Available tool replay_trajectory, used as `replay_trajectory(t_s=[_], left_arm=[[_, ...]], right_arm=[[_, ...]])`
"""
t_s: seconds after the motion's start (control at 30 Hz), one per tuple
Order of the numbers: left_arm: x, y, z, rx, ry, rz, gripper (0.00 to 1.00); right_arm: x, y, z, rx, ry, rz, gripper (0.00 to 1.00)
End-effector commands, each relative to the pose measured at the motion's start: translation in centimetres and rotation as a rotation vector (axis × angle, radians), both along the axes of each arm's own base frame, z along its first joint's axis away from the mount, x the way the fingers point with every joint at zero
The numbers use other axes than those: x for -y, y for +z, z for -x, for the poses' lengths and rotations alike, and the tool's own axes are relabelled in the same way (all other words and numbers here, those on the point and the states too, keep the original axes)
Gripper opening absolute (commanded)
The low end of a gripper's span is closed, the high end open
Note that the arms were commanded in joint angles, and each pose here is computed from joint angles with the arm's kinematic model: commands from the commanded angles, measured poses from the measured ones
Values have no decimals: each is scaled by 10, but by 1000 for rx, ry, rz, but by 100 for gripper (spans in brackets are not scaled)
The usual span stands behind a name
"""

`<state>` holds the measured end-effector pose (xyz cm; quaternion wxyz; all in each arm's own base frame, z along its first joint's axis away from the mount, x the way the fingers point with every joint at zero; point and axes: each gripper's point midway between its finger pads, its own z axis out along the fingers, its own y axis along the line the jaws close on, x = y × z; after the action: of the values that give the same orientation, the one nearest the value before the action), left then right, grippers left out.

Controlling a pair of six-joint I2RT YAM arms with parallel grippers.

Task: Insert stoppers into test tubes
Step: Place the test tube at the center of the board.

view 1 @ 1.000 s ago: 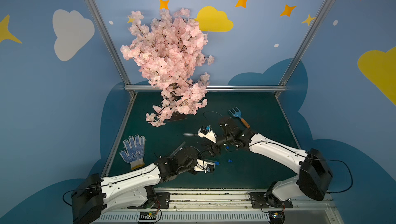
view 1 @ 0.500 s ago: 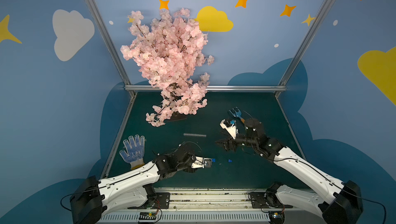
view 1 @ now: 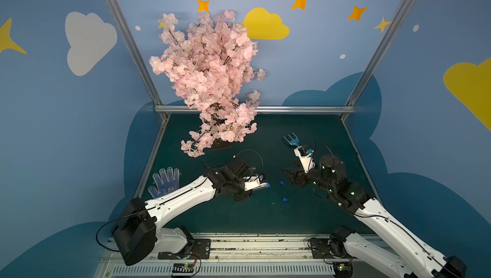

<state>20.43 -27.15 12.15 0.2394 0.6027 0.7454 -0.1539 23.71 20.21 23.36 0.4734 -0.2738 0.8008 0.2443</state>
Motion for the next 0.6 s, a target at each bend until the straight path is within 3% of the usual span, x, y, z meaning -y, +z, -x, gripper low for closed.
replay_trajectory(t_s=[0.0, 0.23, 0.4, 0.57], left_arm=[[8, 0, -8, -41, 12, -22, 2], [44, -18, -65, 15, -44, -91, 2], [65, -49, -110, 52, -111, -177, 2], [83, -59, -148, 74, -133, -150, 2]], right_arm=[[16, 1, 2, 15, -59, 13, 73], [30, 14, 9, 80, -93, 8, 73], [32, 19, 15, 83, -86, -7, 73], [33, 20, 19, 81, -86, -34, 72]])
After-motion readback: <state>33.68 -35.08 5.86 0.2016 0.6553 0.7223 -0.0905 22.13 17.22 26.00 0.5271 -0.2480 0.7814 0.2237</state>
